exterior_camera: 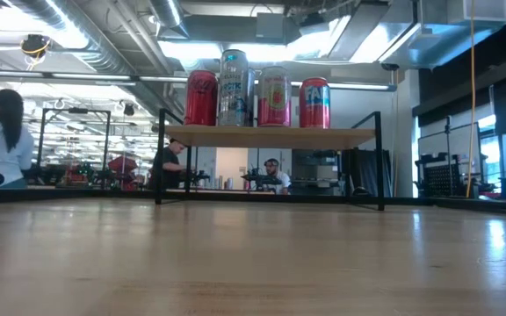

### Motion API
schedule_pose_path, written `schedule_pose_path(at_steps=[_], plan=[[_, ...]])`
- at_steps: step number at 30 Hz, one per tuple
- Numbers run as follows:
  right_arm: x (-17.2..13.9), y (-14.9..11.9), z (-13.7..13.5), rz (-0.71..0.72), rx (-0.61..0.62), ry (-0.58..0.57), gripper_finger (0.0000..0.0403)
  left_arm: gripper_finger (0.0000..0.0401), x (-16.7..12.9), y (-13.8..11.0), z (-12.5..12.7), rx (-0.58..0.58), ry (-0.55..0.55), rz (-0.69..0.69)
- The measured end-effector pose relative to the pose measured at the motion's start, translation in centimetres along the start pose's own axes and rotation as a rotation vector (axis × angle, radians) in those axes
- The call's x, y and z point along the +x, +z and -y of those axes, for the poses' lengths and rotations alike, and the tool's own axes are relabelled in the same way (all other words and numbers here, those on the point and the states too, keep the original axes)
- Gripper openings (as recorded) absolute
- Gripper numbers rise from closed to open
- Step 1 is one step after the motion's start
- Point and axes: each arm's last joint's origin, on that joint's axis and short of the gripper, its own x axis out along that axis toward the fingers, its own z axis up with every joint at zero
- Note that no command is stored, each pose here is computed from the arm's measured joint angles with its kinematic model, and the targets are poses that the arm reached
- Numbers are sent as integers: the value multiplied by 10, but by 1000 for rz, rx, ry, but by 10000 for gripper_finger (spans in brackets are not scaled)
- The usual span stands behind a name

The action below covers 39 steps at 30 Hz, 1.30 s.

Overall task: Place canned beverage on shelf
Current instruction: Put the red soda can on the shelf aligned with the other red soda can

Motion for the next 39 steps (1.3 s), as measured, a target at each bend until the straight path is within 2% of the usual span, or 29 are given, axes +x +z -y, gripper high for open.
schedule_pose_path(at_steps=[12,18,27,30,39], plan=[[5,-4,1,30,-32,9,351,269,-4,32,-16,17,5,119],[5,-3,3,57,-95,-45,351,269,-2,50,-24,-6,-19,170],[6,-3,4,54,-105,-52,351,269,1,64,-39,-95,-11,184],[6,-3,8,50,-107,-90,351,269,1,67,-41,-110,-18,186],[10,4,18,35,-97,-54,350,269,1,71,-42,-126,-40,200]])
